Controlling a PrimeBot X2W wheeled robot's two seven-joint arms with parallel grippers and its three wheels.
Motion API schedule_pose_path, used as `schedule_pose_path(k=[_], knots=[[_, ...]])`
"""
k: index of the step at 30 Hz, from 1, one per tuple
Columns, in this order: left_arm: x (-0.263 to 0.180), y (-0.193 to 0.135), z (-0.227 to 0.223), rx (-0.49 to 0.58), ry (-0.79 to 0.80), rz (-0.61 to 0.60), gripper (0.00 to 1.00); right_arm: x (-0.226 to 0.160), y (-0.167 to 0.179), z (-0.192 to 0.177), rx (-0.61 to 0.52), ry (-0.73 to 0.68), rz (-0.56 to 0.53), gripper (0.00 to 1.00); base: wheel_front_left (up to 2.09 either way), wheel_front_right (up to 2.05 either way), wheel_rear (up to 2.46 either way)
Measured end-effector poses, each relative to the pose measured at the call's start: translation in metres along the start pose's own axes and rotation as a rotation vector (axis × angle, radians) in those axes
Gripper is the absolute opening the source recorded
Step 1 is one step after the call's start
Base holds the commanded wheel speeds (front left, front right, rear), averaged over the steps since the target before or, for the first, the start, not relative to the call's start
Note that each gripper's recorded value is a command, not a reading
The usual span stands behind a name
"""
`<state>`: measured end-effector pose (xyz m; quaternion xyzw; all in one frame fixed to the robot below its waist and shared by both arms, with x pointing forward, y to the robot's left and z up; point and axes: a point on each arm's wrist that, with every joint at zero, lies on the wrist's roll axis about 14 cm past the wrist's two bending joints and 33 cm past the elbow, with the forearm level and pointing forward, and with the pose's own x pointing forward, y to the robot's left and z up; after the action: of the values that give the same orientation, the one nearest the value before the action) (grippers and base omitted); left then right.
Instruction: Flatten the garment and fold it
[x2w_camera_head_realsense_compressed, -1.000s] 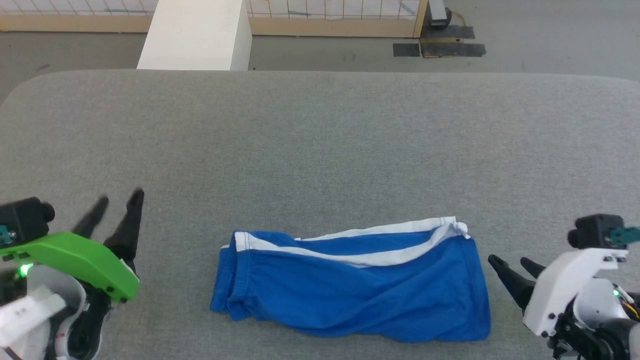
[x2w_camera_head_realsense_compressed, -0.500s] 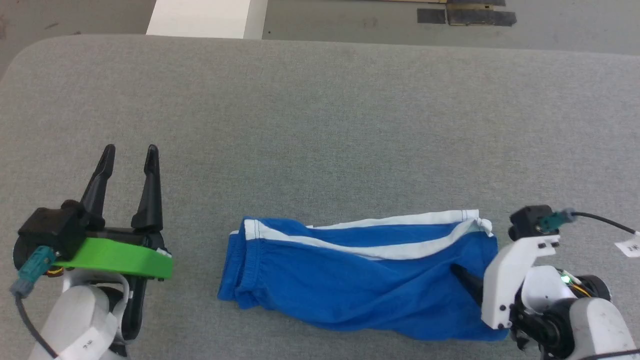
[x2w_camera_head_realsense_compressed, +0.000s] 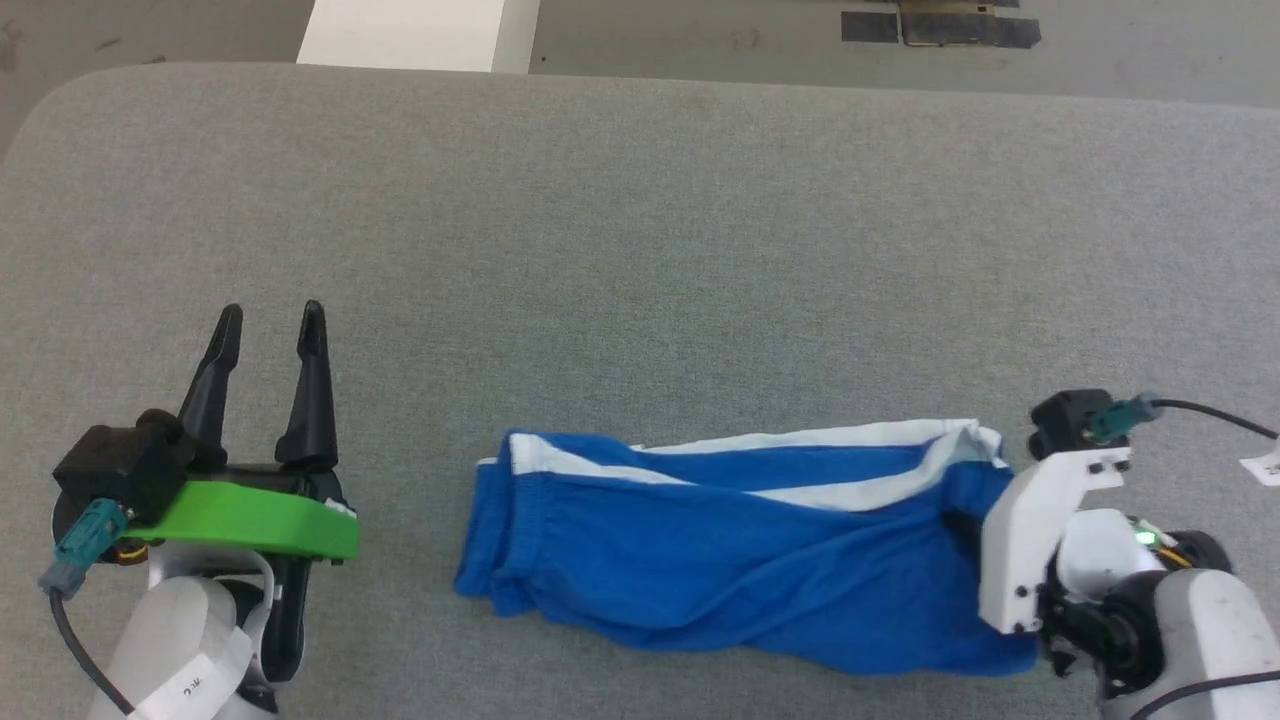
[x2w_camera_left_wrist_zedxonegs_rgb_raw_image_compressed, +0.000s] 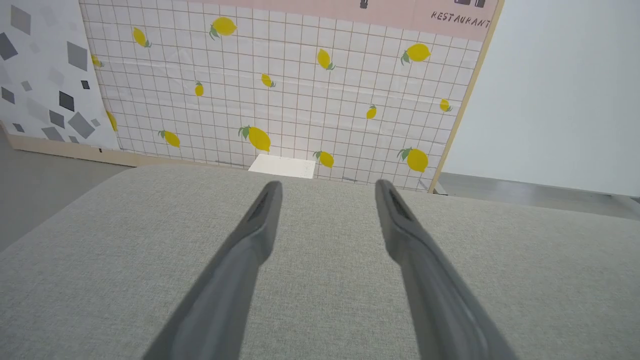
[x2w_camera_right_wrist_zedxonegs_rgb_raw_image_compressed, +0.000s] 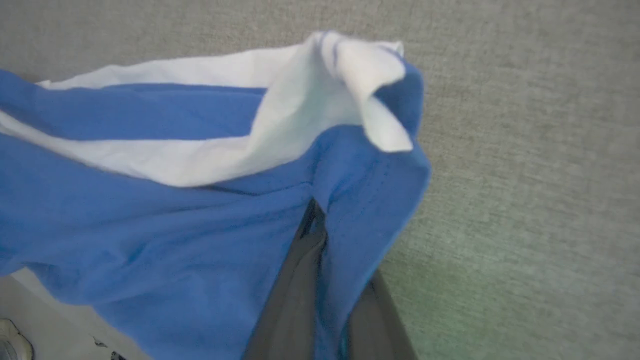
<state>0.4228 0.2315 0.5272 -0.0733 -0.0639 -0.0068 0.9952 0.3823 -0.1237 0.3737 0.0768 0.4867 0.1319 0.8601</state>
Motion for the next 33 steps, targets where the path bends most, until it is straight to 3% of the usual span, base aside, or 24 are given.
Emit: schedule_pose_path(k=[10,14,18,22,28,33], knots=[[0.003,-0.007,-0.001,-0.020,-0.008,-0.016,1.00,-0.047,-0.126,-0.002,0.116,-0.007,-0.345,0.00,0.00,0.00,0.00],[0.004,-0.009,-0.002,-0.017,-0.006,-0.023,1.00,-0.058,-0.143,-0.003,0.105,0.007,-0.416,0.00,0.00,0.00,0.00],[0.001,-0.011,-0.002,-0.024,-0.004,-0.025,1.00,-0.067,-0.135,0.009,0.022,0.010,-0.429,0.00,0.00,0.00,0.00],[-0.001,-0.015,0.000,-0.033,-0.009,-0.028,1.00,-0.079,-0.106,0.030,-0.087,-0.007,-0.382,0.00,0.00,0.00,0.00],[-0.006,-0.016,0.002,-0.042,-0.014,-0.025,1.00,-0.093,-0.046,0.046,-0.188,-0.046,-0.230,0.00,0.00,0.00,0.00],[-0.008,-0.015,0.002,-0.044,-0.013,-0.020,1.00,-0.083,0.003,0.045,-0.195,-0.066,-0.081,0.00,0.00,0.00,0.00]])
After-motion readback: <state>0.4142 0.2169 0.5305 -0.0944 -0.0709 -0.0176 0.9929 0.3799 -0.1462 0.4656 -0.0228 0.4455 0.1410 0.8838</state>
